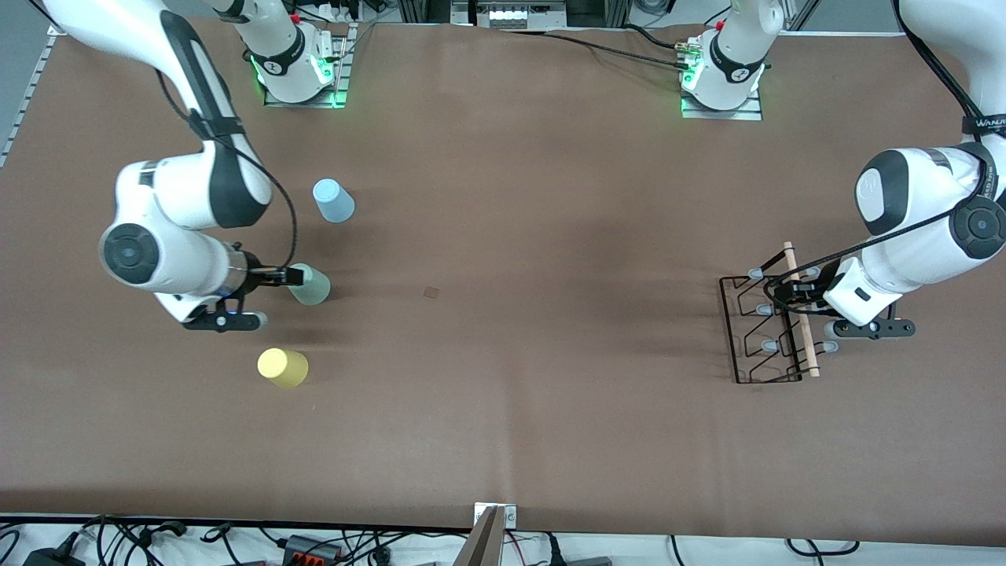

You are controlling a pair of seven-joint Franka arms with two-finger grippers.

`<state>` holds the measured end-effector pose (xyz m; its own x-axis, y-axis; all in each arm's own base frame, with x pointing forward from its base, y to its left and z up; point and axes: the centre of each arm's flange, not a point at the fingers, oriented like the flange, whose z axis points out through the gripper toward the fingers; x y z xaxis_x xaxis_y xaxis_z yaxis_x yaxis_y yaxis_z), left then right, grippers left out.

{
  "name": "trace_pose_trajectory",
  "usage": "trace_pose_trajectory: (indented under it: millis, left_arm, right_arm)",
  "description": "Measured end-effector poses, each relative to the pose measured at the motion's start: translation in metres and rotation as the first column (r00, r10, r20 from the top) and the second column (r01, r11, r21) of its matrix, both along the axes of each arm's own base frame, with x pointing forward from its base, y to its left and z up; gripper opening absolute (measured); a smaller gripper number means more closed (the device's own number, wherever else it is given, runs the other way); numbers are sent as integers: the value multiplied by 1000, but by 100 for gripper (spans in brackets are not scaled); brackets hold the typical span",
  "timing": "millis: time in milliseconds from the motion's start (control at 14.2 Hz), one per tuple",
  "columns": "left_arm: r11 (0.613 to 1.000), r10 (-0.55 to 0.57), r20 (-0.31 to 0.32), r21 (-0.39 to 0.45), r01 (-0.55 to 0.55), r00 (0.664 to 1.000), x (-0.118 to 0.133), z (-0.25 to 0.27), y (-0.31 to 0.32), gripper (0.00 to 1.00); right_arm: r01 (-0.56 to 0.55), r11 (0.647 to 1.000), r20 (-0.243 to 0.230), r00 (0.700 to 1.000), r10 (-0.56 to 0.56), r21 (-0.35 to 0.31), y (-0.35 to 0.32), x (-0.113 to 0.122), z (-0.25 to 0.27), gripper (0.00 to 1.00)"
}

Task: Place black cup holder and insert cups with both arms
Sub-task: 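Reach the right gripper to the teal cup while the left gripper reaches the rack, then grasp the rack handle with the left gripper while the right gripper grasps the teal cup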

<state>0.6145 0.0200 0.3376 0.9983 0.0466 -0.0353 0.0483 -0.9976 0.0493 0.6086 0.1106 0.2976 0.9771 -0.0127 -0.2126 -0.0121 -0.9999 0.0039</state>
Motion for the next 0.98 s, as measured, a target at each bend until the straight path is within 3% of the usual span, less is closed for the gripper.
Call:
trace_pose_trajectory:
  millis: [140, 211, 281, 421, 562, 702, 843, 983]
  left_arm:
    - [1000, 2, -2, 0, -2, 1000, -1, -1, 1, 47]
    - [1000, 4, -1, 0, -4, 1000, -2, -1, 2, 47]
    - [1000, 6, 1, 1, -6, 1000, -2, 0, 4, 40]
    - [1000, 8, 3, 1, -8, 1000, -2, 0, 5, 17]
    - [1000, 2, -13, -1, -2, 1000, -3, 1, 2, 16]
    - [1000, -27, -67, -11, 26, 997, -7, 8, -15, 16]
    - [997, -80, -111, -30, 77, 991, -5, 38, -58, 16]
    - [993, -117, -106, -45, 112, 987, -2, 84, -120, 16]
  right_arm:
    - [8, 1000, 1, 1000, -8, -4, 1, -9, -20, 100]
    - [11, 1000, -7, 1000, -11, -6, -1, -12, -28, 100]
    - [14, 1000, -15, 1000, -14, -9, -2, -13, -34, 100]
    - [21, 1000, -26, 999, -21, -12, -3, -14, -44, 100]
    - [33, 999, -35, 999, -34, -13, -4, -14, -50, 100]
    - [49, 999, -43, 998, -49, -5, -4, -15, -54, 100]
    - [74, 997, -53, 996, -73, 14, -3, -15, -59, 100]
    - [87, 996, -61, 995, -85, 17, -5, -15, -64, 100]
